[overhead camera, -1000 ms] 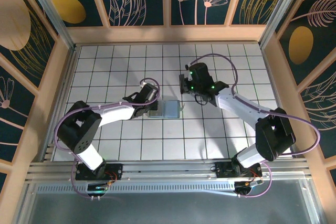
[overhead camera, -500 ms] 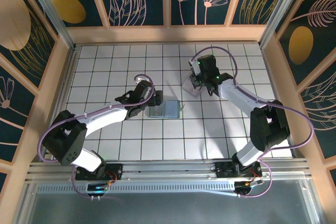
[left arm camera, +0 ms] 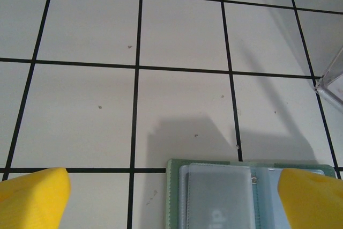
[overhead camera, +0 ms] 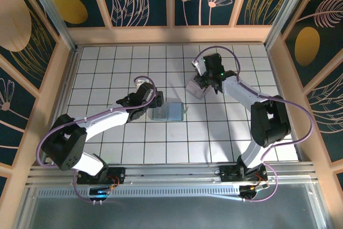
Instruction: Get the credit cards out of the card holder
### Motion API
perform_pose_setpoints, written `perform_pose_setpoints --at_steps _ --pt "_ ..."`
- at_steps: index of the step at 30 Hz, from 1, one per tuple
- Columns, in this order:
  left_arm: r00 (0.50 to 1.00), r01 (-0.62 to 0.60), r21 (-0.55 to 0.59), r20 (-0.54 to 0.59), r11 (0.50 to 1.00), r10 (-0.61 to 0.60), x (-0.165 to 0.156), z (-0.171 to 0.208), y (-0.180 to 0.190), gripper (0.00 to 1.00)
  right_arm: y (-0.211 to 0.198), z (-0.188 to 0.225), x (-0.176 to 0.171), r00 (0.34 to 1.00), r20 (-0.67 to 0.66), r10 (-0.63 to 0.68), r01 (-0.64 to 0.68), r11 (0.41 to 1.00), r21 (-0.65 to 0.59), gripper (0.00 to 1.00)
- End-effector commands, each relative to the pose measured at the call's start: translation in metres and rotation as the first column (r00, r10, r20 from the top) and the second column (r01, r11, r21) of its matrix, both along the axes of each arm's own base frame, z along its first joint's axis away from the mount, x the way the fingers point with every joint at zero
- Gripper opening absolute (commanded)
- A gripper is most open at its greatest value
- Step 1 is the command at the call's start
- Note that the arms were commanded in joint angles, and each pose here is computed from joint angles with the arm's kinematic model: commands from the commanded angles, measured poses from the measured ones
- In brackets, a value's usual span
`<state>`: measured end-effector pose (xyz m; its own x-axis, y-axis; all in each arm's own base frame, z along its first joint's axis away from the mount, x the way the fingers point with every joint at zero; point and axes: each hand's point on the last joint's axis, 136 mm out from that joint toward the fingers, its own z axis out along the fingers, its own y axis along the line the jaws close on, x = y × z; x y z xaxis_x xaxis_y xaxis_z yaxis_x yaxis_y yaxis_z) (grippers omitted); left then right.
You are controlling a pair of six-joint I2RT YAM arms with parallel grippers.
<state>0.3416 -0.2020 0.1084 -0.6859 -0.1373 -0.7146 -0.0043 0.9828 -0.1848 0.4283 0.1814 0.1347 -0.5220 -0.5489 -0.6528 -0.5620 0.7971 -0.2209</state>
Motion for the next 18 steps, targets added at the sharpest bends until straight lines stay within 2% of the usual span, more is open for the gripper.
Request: perform_pose_setpoints --at_steps 1,18 --pt "0.999 -0.038 0.013 0.002 0.999 0.038 -0.003 0.001 0.011 0.99 0.005 0.004 0.006 0.999 0.003 0.043 -0.043 0.999 -0.004 0.0" --pt "0.999 -0.039 0.023 -0.007 0.999 0.039 -0.004 -0.003 0.012 0.99 -0.011 -0.025 0.005 0.996 -0.084 0.038 -0.042 0.998 -0.048 0.0"
